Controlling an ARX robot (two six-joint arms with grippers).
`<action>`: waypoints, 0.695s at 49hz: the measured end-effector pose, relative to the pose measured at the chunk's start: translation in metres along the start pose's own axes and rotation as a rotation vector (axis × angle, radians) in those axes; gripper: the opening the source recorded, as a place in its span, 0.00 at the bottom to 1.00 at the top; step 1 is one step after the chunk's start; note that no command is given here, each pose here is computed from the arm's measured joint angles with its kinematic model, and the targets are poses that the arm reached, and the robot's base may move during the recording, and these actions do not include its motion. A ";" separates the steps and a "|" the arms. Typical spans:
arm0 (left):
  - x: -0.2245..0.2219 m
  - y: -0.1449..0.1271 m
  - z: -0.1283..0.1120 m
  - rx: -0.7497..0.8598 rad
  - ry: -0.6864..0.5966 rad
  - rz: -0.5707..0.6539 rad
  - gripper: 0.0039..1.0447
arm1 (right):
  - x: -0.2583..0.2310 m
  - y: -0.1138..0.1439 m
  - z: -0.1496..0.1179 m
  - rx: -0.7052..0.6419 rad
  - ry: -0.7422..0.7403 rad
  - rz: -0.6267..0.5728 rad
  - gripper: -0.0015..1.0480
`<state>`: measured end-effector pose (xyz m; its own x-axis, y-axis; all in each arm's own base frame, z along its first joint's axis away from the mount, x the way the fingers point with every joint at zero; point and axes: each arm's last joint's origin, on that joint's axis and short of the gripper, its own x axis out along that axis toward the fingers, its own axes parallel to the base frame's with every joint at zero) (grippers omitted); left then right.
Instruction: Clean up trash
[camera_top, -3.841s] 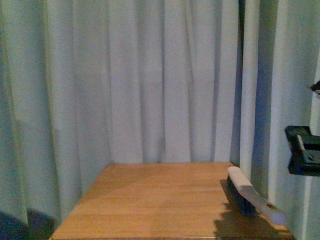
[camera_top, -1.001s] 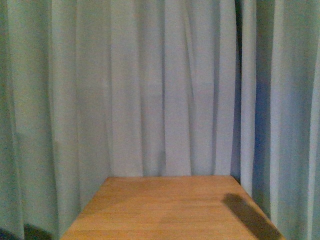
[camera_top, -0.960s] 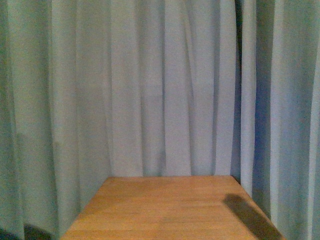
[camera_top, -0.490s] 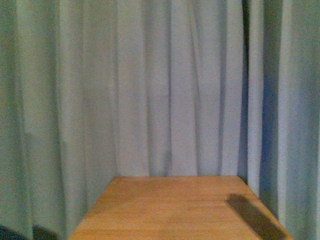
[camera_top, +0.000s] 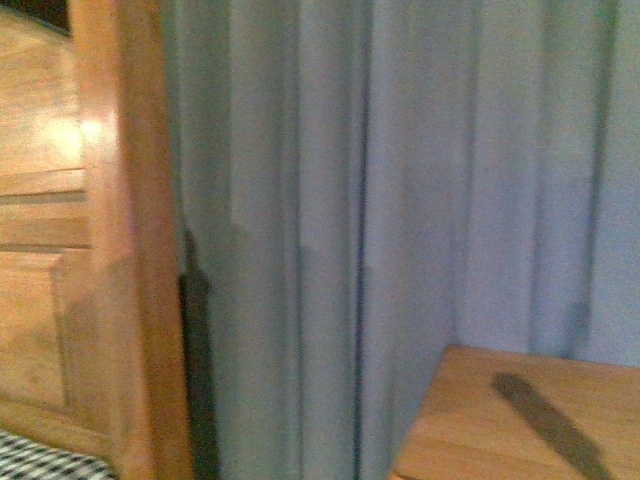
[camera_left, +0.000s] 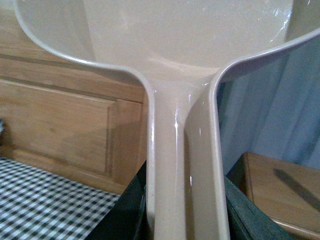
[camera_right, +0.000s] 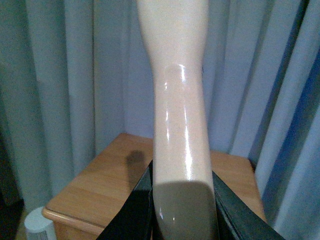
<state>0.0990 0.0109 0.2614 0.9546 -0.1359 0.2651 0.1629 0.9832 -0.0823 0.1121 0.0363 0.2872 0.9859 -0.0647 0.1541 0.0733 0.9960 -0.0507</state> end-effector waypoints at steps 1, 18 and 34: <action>0.000 0.000 0.000 0.000 0.000 -0.001 0.25 | 0.000 0.000 0.000 0.001 0.000 -0.007 0.19; 0.000 0.000 0.000 0.001 -0.001 -0.003 0.25 | 0.000 -0.001 0.000 0.002 -0.003 -0.004 0.19; 0.000 0.000 0.000 0.001 -0.001 -0.003 0.25 | 0.000 0.000 0.000 0.000 -0.002 0.001 0.19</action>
<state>0.0987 0.0108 0.2615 0.9538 -0.1383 0.2666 0.1651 0.9830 -0.0807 0.1117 0.0361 0.2869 0.9858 -0.0637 0.1555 0.0724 0.9961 -0.0509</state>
